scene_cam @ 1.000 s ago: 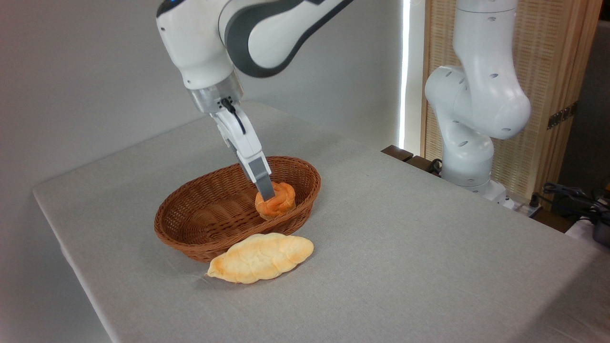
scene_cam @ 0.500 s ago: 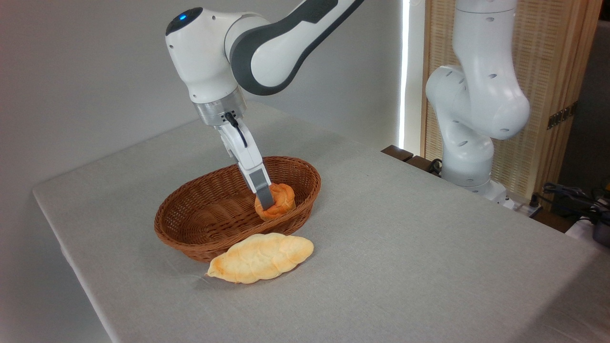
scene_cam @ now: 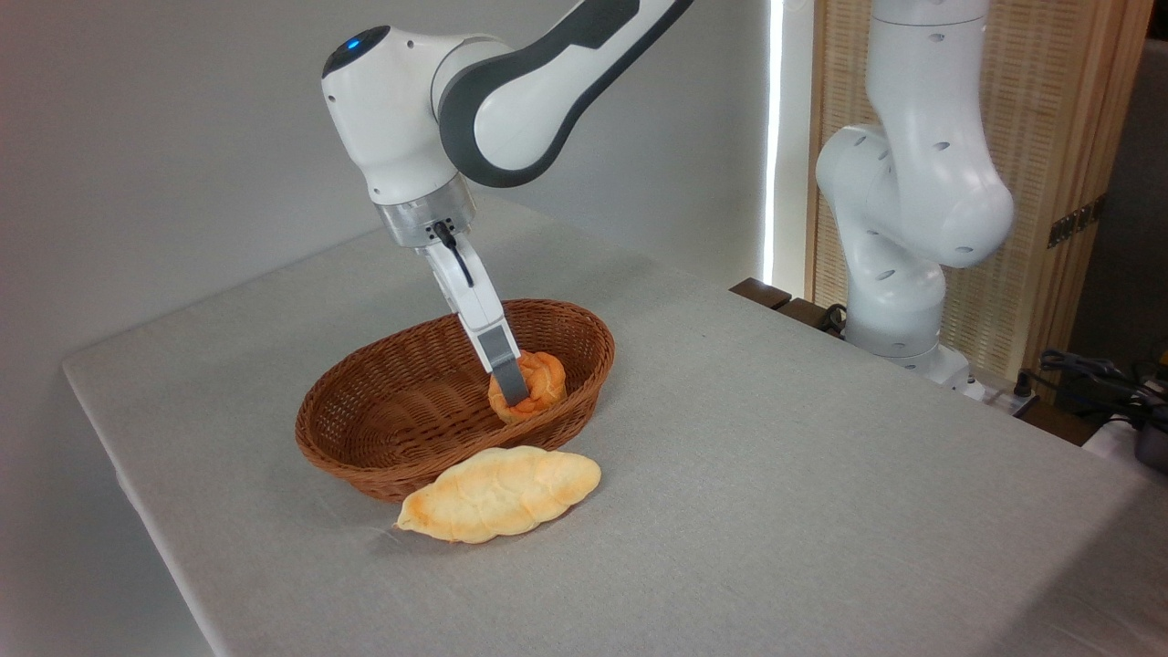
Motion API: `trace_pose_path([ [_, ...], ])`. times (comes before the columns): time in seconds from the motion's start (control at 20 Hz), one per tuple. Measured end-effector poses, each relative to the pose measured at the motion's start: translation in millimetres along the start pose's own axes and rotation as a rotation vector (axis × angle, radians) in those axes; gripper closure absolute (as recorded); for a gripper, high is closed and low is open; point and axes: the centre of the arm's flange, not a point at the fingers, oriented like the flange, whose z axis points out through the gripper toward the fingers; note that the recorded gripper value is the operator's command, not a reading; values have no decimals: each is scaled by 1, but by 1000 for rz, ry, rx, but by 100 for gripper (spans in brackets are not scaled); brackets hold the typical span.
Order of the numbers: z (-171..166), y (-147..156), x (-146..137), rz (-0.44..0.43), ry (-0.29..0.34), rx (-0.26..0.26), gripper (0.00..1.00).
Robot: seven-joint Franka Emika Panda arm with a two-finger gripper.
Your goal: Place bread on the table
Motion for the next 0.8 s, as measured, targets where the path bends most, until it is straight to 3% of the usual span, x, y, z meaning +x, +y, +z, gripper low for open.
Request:
trace_pose_path([
  [0.8, 1, -2, -1, -1, -5, 3, 82],
])
